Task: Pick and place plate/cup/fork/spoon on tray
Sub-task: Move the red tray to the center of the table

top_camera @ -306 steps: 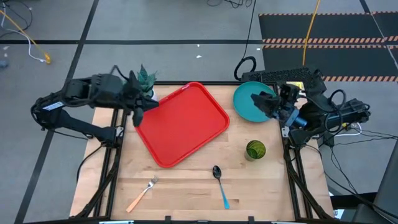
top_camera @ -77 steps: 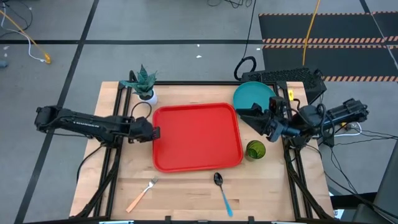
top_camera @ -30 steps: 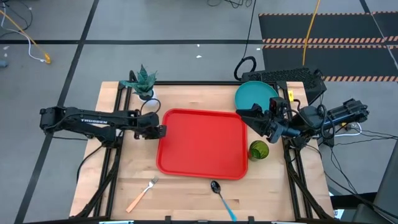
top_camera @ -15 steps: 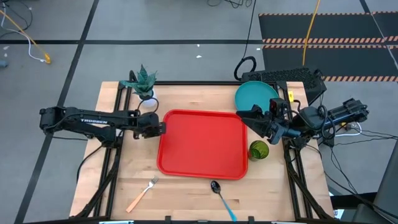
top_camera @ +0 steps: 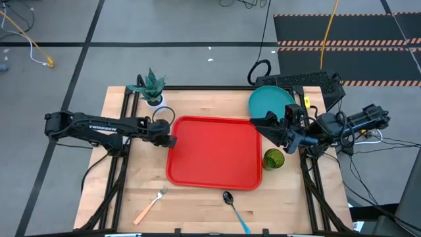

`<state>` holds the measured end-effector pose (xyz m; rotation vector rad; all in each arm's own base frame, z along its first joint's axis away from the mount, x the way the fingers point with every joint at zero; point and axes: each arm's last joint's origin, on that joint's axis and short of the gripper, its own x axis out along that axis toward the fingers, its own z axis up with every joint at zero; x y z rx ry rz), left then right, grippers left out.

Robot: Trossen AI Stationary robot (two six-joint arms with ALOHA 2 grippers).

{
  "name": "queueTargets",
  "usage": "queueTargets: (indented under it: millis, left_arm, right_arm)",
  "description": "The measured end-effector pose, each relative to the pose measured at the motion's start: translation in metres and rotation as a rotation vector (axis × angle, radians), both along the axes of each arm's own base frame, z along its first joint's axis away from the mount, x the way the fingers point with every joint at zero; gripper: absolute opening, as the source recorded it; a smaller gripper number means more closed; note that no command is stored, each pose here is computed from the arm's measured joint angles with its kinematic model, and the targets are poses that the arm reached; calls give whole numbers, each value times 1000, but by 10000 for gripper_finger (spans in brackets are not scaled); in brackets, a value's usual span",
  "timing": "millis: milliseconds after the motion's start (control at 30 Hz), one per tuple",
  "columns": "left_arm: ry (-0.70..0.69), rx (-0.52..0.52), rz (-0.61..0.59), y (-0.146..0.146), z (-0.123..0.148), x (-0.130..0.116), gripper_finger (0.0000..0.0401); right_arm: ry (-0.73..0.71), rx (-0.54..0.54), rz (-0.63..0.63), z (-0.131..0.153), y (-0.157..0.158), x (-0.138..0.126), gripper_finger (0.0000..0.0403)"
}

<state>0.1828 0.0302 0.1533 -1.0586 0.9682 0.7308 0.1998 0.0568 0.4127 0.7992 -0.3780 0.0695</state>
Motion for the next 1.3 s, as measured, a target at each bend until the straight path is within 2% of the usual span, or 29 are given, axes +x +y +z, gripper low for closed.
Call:
queueTargets:
  millis: [433, 800, 967, 1167, 1300]
  left_arm:
    - [-47, 4, 10, 2, -7, 13, 86]
    - [-170, 63, -52, 2, 8, 14, 86]
    - [-120, 97, -84, 3, 3, 14, 86]
    - [-58, 87, -82, 5, -8, 16, 86]
    - [-67, 93, -92, 5, -11, 21, 86]
  right_arm:
    - [-3, 25, 10, 0, 0, 0, 239]
    - [-2, 25, 10, 0, 0, 0, 239]
    - [4, 23, 9, -1, 0, 0, 239]
    - [4, 27, 10, 0, 0, 0, 239]
    - [3, 47, 17, -1, 0, 0, 239]
